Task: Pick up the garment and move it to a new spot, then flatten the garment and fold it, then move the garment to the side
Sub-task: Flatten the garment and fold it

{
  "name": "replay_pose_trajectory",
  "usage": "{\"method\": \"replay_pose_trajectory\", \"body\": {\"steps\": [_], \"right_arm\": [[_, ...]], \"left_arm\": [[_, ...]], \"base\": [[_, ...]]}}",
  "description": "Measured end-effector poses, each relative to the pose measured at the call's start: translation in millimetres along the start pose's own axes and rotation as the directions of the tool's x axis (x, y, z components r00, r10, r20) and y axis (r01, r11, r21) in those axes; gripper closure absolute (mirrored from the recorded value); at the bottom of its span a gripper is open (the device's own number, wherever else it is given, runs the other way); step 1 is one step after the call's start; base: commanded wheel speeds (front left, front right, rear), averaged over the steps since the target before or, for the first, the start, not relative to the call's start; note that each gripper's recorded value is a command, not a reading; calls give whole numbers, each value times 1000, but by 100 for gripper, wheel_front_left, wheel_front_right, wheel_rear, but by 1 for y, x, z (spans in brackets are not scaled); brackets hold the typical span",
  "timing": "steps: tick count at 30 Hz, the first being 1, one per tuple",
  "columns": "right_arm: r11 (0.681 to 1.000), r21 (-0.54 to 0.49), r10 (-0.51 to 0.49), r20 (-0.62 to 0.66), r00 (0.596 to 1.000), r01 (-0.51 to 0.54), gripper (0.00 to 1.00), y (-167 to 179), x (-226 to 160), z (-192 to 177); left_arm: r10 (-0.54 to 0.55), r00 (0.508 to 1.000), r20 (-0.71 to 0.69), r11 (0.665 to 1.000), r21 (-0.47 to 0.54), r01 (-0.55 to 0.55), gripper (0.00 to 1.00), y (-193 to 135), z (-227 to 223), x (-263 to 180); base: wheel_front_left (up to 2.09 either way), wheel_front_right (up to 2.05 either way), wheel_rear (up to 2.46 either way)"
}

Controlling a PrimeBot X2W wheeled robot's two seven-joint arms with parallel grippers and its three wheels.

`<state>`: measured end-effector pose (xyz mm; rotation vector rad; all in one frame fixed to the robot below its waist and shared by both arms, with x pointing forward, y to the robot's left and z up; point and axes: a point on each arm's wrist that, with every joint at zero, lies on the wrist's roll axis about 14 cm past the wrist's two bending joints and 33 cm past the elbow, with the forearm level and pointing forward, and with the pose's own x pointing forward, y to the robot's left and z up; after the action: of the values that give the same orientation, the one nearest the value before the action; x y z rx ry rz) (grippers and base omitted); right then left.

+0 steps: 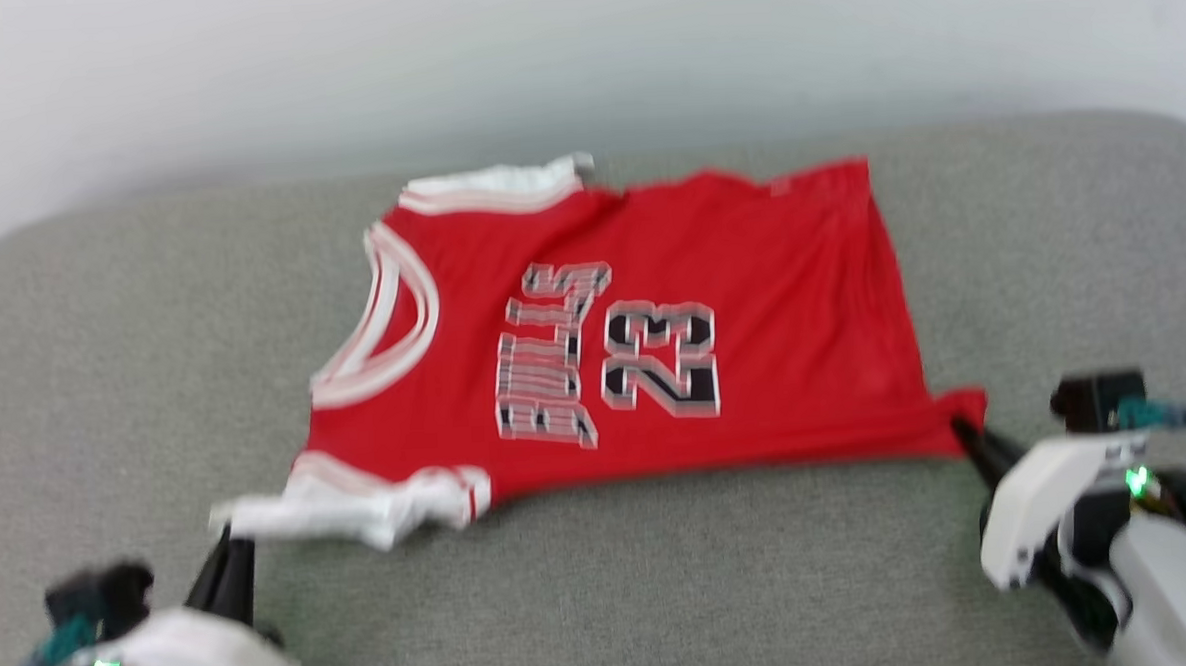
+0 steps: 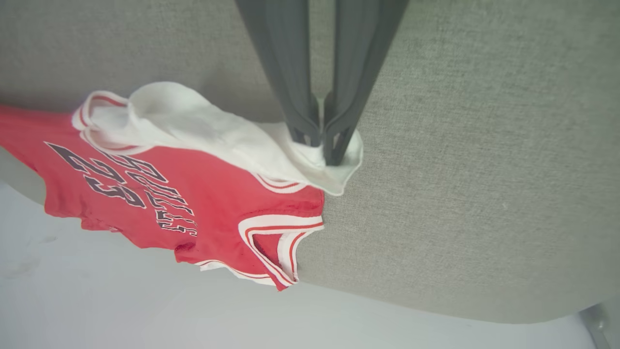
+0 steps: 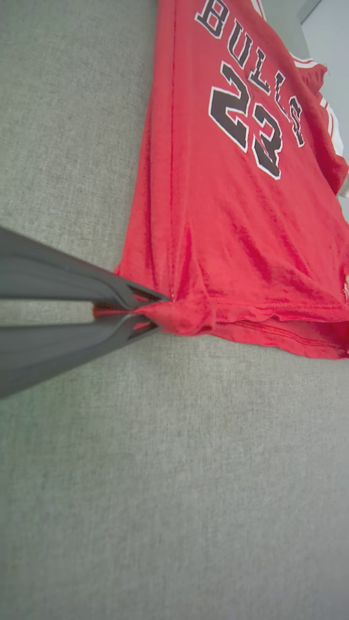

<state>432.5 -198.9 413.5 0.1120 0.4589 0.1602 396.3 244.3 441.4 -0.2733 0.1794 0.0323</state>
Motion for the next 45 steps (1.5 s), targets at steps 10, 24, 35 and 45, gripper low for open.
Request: {"method": "replay_pose_trajectory", "body": {"steps": [10,24,35,45], "right_arm": [[998,65,6,-13,1000,-5,100,8,-78,-55],[1000,11,4,-47,999,-4,100,29,-90,-27],[999,-24,37,-146,989,-41,100,37,-36,-30],[999,7,48,-190,981,-47,0,37,-13,-52]], "left_arm": [[118,991,-54,992,-46,-121,100,19,-14,-105],[-29,999,-20,999,-16,29,100,-26,23,-70],[-119,983,-139,993,-7,120,100,-46,-10,-5],[-147,940,-308,989,-58,135,0,-48,-61,9]], "base": [[0,0,0],[0,0,0],[0,0,0],[0,0,0]]}}
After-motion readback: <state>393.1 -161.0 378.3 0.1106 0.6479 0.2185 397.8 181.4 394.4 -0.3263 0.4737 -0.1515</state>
